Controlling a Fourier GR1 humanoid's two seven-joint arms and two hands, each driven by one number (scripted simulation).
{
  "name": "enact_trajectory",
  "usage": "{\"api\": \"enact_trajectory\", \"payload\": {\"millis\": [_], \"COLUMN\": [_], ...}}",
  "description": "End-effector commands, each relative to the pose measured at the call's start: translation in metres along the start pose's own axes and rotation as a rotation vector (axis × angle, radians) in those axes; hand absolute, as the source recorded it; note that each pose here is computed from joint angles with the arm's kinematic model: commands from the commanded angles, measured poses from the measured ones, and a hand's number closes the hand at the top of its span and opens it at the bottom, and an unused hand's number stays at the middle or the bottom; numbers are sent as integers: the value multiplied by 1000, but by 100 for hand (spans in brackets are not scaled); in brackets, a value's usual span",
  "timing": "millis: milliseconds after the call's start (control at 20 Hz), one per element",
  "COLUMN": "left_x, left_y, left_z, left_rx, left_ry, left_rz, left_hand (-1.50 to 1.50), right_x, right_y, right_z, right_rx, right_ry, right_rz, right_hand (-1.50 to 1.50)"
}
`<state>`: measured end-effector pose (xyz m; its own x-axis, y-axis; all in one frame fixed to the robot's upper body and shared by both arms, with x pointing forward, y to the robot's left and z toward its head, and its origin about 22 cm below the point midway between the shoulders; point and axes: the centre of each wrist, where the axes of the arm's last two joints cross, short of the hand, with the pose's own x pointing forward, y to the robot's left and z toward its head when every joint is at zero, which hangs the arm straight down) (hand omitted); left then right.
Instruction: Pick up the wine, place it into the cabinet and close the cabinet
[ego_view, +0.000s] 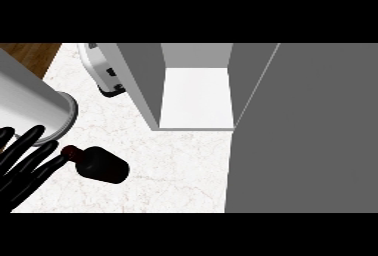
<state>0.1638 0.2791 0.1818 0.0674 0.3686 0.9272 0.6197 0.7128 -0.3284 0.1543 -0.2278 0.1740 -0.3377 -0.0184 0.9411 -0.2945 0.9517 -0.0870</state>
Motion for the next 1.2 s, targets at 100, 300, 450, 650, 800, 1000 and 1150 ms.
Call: {"api": "enact_trajectory", "payload": {"millis": [100, 300, 450, 650, 800, 1000, 1150], "left_x": [31, 33, 37, 39, 47, 22, 45], "left_y": [-3, 2, 44, 56, 61, 69, 88], "left_z": [5, 3, 12, -1, 14, -3, 8], "left_rx": [-3, 20, 51, 99, 81, 130, 157], "left_ry": [-46, -15, -39, -46, -45, -18, 9], "left_rz": [-38, -53, -78, -66, -90, -82, -79], "left_hand": [-150, -150, -150, -150, -150, -150, -150], "right_x": [18, 32, 37, 32, 29, 34, 35], "right_y": [8, 12, 7, 4, 17, 0, 11], "right_z": [12, 16, 13, 10, 1, 20, 14], "right_rx": [-2, 0, -27, -8, -11, 11, -4], "right_ry": [-25, -41, -28, -50, -53, -42, -46], "right_rz": [-19, -21, -29, -20, -7, -6, -27], "right_hand": [-150, -150, -150, -150, -150, -150, -150]}}
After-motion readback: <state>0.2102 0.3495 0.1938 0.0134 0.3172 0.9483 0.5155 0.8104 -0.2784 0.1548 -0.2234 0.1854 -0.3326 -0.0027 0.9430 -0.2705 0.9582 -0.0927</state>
